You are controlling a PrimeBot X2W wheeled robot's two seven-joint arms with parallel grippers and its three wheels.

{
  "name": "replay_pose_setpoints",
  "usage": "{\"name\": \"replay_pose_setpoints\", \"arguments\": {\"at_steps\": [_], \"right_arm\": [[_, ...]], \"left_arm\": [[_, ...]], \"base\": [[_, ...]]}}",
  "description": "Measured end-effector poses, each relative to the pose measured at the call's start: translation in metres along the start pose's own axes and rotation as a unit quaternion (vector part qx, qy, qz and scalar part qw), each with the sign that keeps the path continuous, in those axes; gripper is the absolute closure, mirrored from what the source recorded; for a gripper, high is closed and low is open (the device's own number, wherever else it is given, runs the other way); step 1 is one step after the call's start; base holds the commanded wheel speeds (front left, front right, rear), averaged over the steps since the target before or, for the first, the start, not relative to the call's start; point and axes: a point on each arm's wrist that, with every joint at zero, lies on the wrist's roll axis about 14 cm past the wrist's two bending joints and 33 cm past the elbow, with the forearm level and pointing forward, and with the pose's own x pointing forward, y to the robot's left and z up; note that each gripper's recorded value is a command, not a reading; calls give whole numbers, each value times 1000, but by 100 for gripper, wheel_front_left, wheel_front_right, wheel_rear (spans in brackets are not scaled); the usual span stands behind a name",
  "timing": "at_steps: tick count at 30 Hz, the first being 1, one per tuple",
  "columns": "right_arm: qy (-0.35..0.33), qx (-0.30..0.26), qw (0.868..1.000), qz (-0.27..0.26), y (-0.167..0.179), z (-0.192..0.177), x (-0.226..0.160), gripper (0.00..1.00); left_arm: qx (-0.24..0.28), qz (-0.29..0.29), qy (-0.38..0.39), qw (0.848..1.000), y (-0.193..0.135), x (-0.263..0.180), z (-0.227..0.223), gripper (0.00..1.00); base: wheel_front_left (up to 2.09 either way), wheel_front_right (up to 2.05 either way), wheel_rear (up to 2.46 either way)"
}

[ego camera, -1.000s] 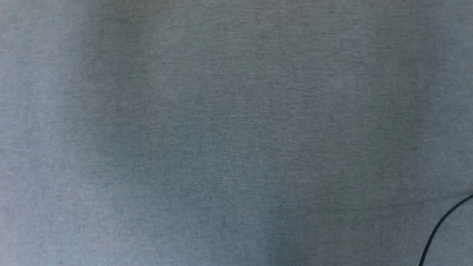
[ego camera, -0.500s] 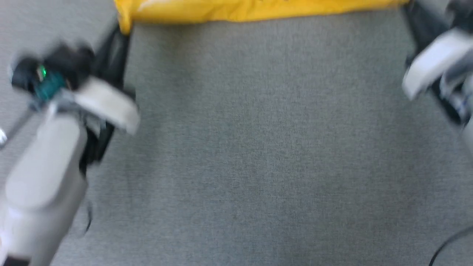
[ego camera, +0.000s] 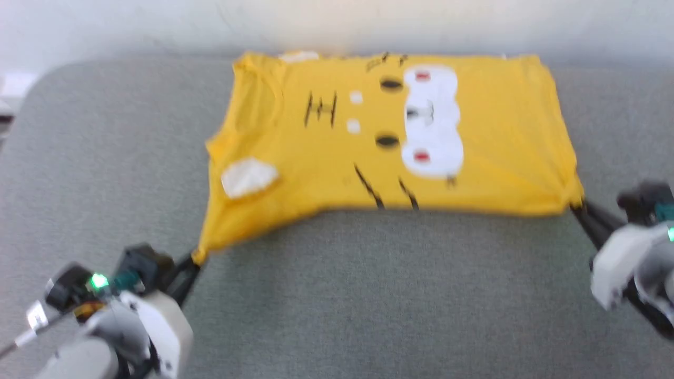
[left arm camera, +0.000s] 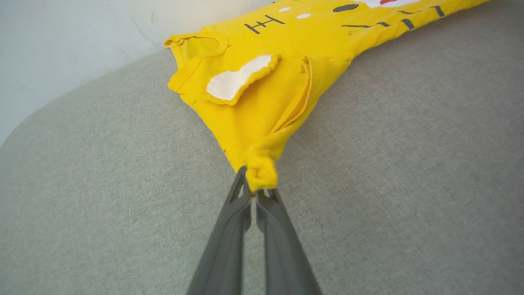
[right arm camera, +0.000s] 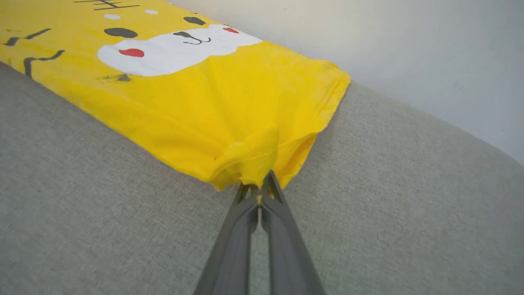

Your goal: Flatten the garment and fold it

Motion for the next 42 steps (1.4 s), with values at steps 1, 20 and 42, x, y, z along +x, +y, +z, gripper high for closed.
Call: {"name": "replay_pose_setpoints", "arguments": {"at_steps": [1, 20, 42], "right_arm": [[5, 8, 1000, 0, 1, -3, -8, 100], [102, 148, 984, -4, 35, -66, -131, 100], [-22, 208, 977, -37, 6, 15, -81, 100]], "left_arm": [[-3, -3, 4, 1000, -6, -8, -2, 100], [-131, -86, 68, 985, -115, -99, -59, 100], [-145, 26, -191, 970, -18, -18, 78, 100]], "base": [[0, 0, 0], [0, 0, 0], [0, 0, 0]]}}
